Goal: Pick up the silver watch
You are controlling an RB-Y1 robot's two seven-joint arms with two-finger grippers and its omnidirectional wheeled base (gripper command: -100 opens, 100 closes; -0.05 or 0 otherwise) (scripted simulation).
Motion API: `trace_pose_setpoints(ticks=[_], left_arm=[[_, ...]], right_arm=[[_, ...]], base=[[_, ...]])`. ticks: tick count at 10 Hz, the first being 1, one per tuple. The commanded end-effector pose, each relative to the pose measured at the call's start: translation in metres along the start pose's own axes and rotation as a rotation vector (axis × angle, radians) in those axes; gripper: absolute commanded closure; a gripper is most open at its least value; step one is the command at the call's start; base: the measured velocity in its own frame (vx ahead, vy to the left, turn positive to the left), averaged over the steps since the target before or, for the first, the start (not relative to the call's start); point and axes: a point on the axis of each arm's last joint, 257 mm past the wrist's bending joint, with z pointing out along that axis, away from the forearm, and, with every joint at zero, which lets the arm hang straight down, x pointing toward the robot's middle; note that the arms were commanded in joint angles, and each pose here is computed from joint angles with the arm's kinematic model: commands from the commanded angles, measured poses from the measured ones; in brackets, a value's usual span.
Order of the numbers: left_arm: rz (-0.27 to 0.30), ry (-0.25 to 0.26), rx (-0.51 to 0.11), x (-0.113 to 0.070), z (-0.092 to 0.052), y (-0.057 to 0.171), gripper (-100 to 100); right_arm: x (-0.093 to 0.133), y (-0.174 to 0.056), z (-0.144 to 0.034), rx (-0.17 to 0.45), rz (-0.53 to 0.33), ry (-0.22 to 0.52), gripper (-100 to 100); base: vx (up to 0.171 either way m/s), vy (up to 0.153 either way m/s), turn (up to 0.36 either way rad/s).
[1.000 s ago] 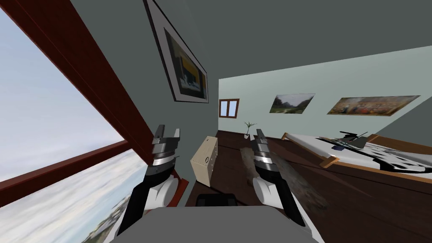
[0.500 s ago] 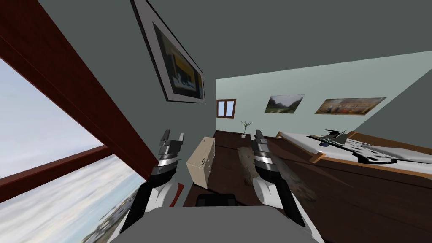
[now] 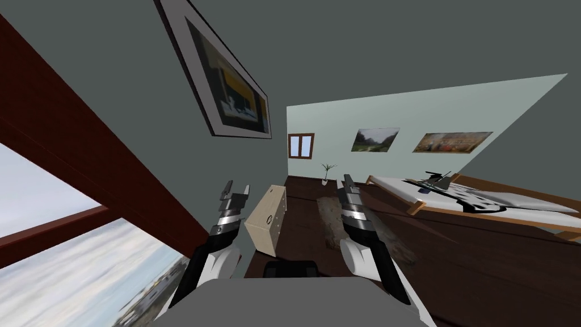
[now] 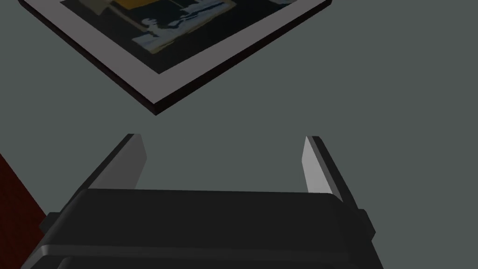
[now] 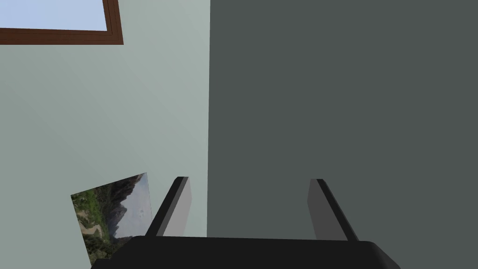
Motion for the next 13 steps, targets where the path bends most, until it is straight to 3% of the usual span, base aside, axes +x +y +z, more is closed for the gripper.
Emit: trace_pose_setpoints(ticks=[1,4,5,6,7,8,9,10,11,12,13], left_arm=[[-0.050,-0.031,-0.047,-0.010,-0.007,0.017,-100],[-0.131,-0.092,-0.128,-0.031,-0.023,0.050,-100],[-0.143,-0.099,-0.128,-0.032,-0.023,0.051,-100],[-0.178,-0.131,-0.170,-0.042,-0.032,0.067,-100],[-0.187,-0.137,-0.169,-0.044,-0.033,0.068,-100],[-0.217,-0.171,-0.211,-0.054,-0.043,0.084,-100],[-0.230,-0.179,-0.210,-0.055,-0.044,0.085,-100],[-0.260,-0.216,-0.252,-0.066,-0.056,0.102,-100],[-0.272,-0.224,-0.251,-0.068,-0.056,0.102,-100],[-0.298,-0.261,-0.293,-0.078,-0.070,0.118,-100],[-0.313,-0.271,-0.291,-0.080,-0.070,0.119,-100]], right_arm=[[0.000,0.000,0.000,0.000,0.000,0.000,0],[0.000,0.000,0.000,0.000,0.000,0.000,0],[0.000,0.000,0.000,0.000,0.000,0.000,0],[0.000,0.000,0.000,0.000,0.000,0.000,0],[0.000,0.000,0.000,0.000,0.000,0.000,0],[0.000,0.000,0.000,0.000,0.000,0.000,0],[0.000,0.000,0.000,0.000,0.000,0.000,0],[0.000,0.000,0.000,0.000,0.000,0.000,0],[0.000,0.000,0.000,0.000,0.000,0.000,0],[0.000,0.000,0.000,0.000,0.000,0.000,0],[0.000,0.000,0.000,0.000,0.000,0.000,0]], base=[[0.032,-0.040,-0.069],[0.040,-0.052,-0.081],[0.035,-0.036,-0.033],[0.032,-0.038,-0.067],[0.033,-0.031,-0.040],[0.049,-0.030,-0.087],[0.042,-0.026,-0.036],[0.046,-0.037,-0.081],[0.036,-0.029,-0.032],[0.044,-0.039,-0.059],[0.013,-0.021,0.030]])
